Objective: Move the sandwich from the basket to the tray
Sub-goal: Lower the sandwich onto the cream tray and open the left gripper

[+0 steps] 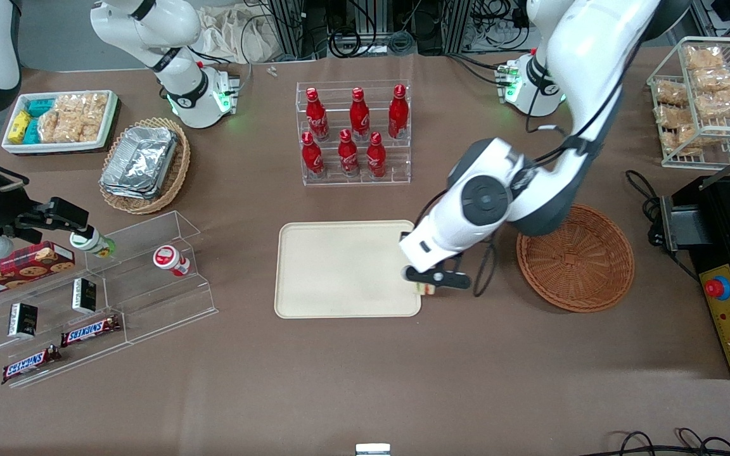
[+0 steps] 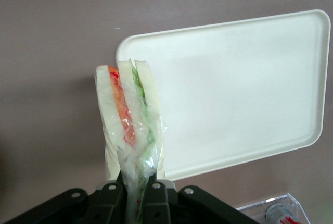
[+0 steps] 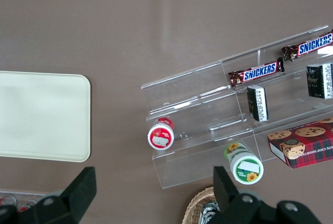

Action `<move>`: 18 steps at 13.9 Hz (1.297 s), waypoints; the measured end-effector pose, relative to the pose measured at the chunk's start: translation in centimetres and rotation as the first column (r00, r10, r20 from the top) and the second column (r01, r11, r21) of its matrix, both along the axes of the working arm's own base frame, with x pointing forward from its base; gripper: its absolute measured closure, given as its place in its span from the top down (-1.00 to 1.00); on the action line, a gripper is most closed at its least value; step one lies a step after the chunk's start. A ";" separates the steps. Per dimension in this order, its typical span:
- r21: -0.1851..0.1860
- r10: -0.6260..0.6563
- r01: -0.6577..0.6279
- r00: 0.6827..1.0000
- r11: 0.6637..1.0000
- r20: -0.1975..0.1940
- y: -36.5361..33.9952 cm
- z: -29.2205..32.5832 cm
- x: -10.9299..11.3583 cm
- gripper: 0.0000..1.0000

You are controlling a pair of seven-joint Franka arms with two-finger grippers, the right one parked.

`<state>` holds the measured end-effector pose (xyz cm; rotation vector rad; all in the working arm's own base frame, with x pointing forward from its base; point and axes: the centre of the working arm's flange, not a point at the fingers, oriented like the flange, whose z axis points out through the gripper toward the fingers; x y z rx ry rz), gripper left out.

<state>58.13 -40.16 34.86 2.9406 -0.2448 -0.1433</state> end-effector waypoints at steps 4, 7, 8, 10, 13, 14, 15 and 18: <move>-0.019 0.001 -0.001 1.000 1.000 0.011 -3.9 -6.3 -1.3 -0.72; -0.005 -0.003 0.003 1.000 1.000 0.012 -4.5 -9.6 -1.6 -0.72; -0.001 0.001 -0.001 1.000 1.000 0.005 -4.4 -10.2 -1.7 -0.72; 0.007 0.020 -0.020 1.000 1.000 -0.003 -4.1 -10.7 -1.5 -0.72; 0.012 0.055 -0.055 0.998 0.998 -0.008 -4.0 -10.7 -1.4 -0.62; 0.014 0.071 -0.071 0.997 0.997 -0.011 -4.0 -10.7 -1.4 -0.42; 0.015 0.082 -0.082 0.997 0.997 -0.012 -4.0 -10.7 -1.4 -0.25; 0.008 0.106 -0.106 0.994 0.994 0.001 -3.8 -9.6 -0.8 0.37</move>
